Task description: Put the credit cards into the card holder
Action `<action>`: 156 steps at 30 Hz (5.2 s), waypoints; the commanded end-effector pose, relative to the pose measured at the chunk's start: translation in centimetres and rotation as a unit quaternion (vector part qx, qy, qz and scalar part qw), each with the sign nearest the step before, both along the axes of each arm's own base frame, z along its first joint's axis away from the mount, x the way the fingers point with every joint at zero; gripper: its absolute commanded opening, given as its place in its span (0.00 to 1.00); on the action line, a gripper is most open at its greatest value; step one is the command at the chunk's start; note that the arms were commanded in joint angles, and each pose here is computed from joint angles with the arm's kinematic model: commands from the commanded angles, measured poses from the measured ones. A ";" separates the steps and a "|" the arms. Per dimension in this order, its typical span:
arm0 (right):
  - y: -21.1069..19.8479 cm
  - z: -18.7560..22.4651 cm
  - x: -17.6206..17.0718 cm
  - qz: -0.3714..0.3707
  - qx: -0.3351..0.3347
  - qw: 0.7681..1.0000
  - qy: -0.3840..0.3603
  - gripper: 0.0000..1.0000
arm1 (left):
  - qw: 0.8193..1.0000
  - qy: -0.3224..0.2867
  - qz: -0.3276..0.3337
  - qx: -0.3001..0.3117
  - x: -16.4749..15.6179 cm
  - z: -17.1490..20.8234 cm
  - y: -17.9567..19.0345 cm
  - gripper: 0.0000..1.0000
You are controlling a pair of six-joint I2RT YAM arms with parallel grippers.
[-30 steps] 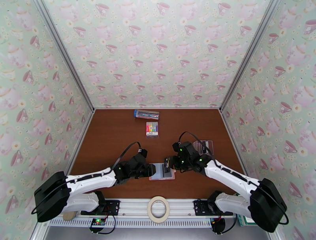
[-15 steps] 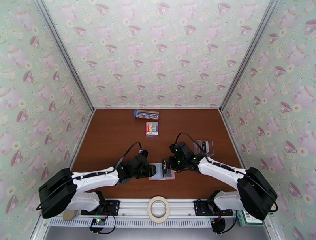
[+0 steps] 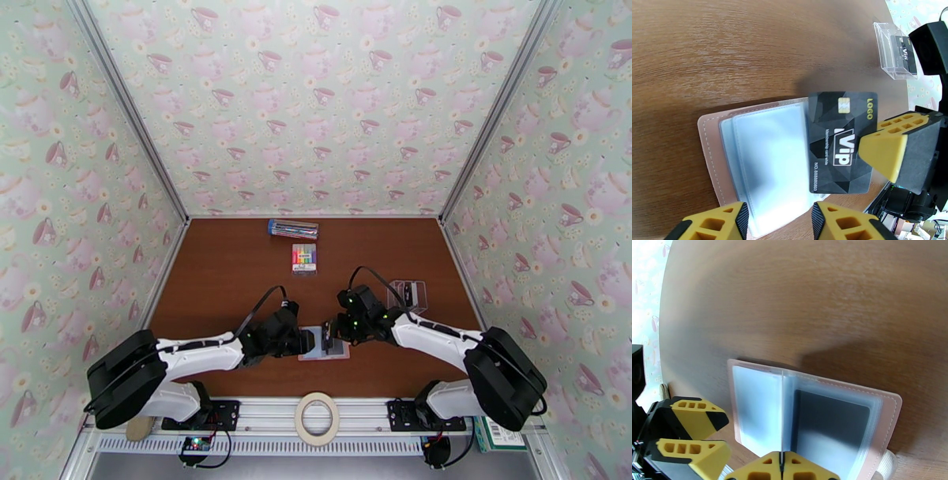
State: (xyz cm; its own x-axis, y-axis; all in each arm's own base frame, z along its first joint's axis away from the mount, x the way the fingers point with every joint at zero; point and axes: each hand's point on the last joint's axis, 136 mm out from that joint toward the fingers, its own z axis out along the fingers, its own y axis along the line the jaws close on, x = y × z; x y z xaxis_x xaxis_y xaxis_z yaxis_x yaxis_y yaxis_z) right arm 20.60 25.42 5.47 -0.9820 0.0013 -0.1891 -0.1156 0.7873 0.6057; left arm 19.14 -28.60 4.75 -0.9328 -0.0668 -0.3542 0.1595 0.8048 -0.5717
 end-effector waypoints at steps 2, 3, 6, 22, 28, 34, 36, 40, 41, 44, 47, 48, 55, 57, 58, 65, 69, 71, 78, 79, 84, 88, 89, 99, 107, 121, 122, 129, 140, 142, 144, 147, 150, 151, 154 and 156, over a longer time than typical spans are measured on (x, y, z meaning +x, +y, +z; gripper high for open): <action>0.0 -0.7 -0.8 0.002 0.002 1.000 0.019 0.00 | 1.000 0.008 0.002 -0.006 0.1 -0.4 -0.1 0.50; 0.0 -0.7 -0.8 0.001 0.003 1.000 0.020 0.00 | 1.000 0.010 0.002 -0.006 0.0 -0.5 -0.1 0.49; 0.0 -0.8 -0.9 0.000 0.003 1.000 0.023 0.00 | 1.000 0.013 0.005 -0.002 0.0 -0.9 0.0 0.49; 0.3 -1.7 -1.6 0.001 0.007 0.999 0.042 0.00 | 0.999 0.039 0.023 0.014 -0.5 -2.4 0.8 0.49; 0.5 -1.6 -1.6 0.001 0.011 0.999 0.042 0.00 | 0.998 0.046 0.030 0.023 -0.6 -2.7 1.1 0.49; 1.0 -1.0 -1.5 0.001 0.022 0.999 0.042 0.00 | 0.997 0.052 0.036 0.032 -0.6 -3.2 1.4 0.49; 1.1 -0.9 -1.6 0.003 0.022 0.999 0.041 0.00 | 0.997 0.052 0.036 0.032 -0.6 -3.2 1.4 0.49; 1.4 -1.3 -1.7 0.006 0.021 0.999 0.044 0.00 | 0.997 0.052 0.036 0.032 -0.6 -3.2 1.4 0.49; 1.4 -1.3 -1.8 0.007 0.021 0.999 0.044 0.00 | 0.998 0.051 0.036 0.032 -0.6 -3.1 1.4 0.49; 1.3 -1.9 -1.8 0.006 0.012 0.999 0.046 0.00 | 0.997 0.052 0.036 0.032 -0.6 -3.1 1.4 0.49; 1.2 -2.5 -1.9 0.006 0.007 0.999 0.051 0.00 | 0.997 0.053 0.036 0.033 -0.7 -3.2 1.4 0.48; 1.1 -2.6 -1.9 0.006 0.006 0.999 0.051 0.00 | 0.997 0.053 0.036 0.033 -0.7 -3.2 1.4 0.49; 0.6 -2.9 -2.2 0.003 -0.007 0.998 0.057 0.00 | 0.997 0.052 0.036 0.034 -0.6 -3.2 1.5 0.49; 0.5 -3.0 -2.3 0.003 -0.010 0.998 0.060 0.00 | 0.997 0.051 0.037 0.034 -0.6 -3.1 1.5 0.49; 0.4 -3.1 -2.3 0.002 -0.012 0.998 0.062 0.00 | 0.997 0.051 0.036 0.034 -0.6 -3.1 1.5 0.49; 0.3 -3.7 -2.9 0.007 -0.020 0.997 0.080 0.00 | 0.997 0.051 0.036 0.036 -0.6 -3.1 1.6 0.49; 0.3 -3.7 -2.9 0.010 -0.024 0.996 0.080 0.00 | 0.997 0.050 0.036 0.036 -0.6 -3.0 1.5 0.48; 0.2 -3.7 -2.9 0.011 -0.026 0.996 0.079 0.00 | 0.997 0.051 0.036 0.036 -0.6 -3.1 1.5 0.49; 0.6 -4.1 -2.6 0.017 -0.030 0.996 0.083 0.00 | 0.997 0.049 0.035 0.037 -0.5 -3.0 1.5 0.49; 0.6 -4.2 -2.5 0.018 -0.031 0.996 0.084 0.00 | 0.998 0.049 0.034 0.037 -0.5 -3.0 1.4 0.49; 0.8 -4.2 -2.5 0.024 -0.031 0.996 0.084 0.00 | 0.997 0.050 0.034 0.039 -0.5 -3.1 1.5 0.48; 0.8 -4.5 -2.6 0.024 -0.032 0.995 0.088 0.00 | 0.997 0.049 0.034 0.039 -0.5 -3.1 1.4 0.48; 0.9 -4.5 -2.6 0.025 -0.031 0.995 0.088 0.00 | 0.998 0.049 0.034 0.038 -0.5 -3.0 1.4 0.49; 1.6 -4.7 -2.7 0.032 -0.033 0.995 0.088 0.00 | 0.998 0.049 0.034 0.037 -0.5 -3.0 1.4 0.48; 1.2 -4.0 -2.2 0.032 -0.044 0.996 0.070 0.04 | 0.997 0.049 0.035 0.037 -0.6 -3.0 1.6 0.48; 0.1 -2.1 -1.4 0.027 -0.076 0.996 0.035 0.20 | 0.998 0.048 0.035 0.037 -0.6 -3.0 1.5 0.48; 0.2 -2.0 -1.3 0.027 -0.074 0.996 0.033 0.19 | 0.997 0.049 0.035 0.038 -0.6 -3.0 1.6 0.48; 1.0 -2.2 -1.2 0.033 -0.068 0.997 0.035 0.19 | 0.998 0.049 0.034 0.038 -0.6 -3.0 1.4 0.48; 2.6 -2.9 -1.4 0.047 -0.073 0.996 0.036 0.18 | 0.997 0.049 0.034 0.039 -0.6 -3.1 1.4 0.48; 2.7 -2.9 -1.3 0.048 -0.075 0.995 0.035 0.18 | 0.998 0.048 0.034 0.037 -0.5 -3.0 1.4 0.48; 2.7 -2.9 -1.1 0.049 -0.076 0.995 0.033 0.18 | 0.998 0.049 0.033 0.038 -0.6 -3.0 1.4 0.48; 3.2 -2.9 -1.1 0.054 -0.072 0.995 0.035 0.18 | 0.998 0.048 0.032 0.036 -0.5 -2.8 1.2 0.48; 3.6 -2.6 -1.2 0.060 -0.069 0.995 0.034 0.18 | 0.998 0.048 0.032 0.036 -0.6 -2.9 1.3 0.48; 3.7 -2.4 -1.2 0.060 -0.066 0.995 0.032 0.18 | 0.998 0.048 0.031 0.036 -0.6 -2.9 1.2 0.48; 4.1 -1.9 -1.4 0.063 -0.056 0.996 0.032 0.18 | 0.998 0.048 0.031 0.036 -0.6 -2.9 1.2 0.48; 3.7 -1.5 -1.2 0.059 -0.064 0.996 0.026 0.19 | 0.998 0.047 0.032 0.036 -0.5 -2.9 1.3 0.48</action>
State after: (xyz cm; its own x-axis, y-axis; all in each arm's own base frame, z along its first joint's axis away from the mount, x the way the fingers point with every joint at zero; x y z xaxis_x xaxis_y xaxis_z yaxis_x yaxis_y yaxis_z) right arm 19.06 28.55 2.88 -0.9860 -0.1294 -0.1047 -0.1648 0.8476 0.5045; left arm 18.91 -28.22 3.10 -0.9499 -0.1141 -0.2908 0.0760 0.8186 -0.5694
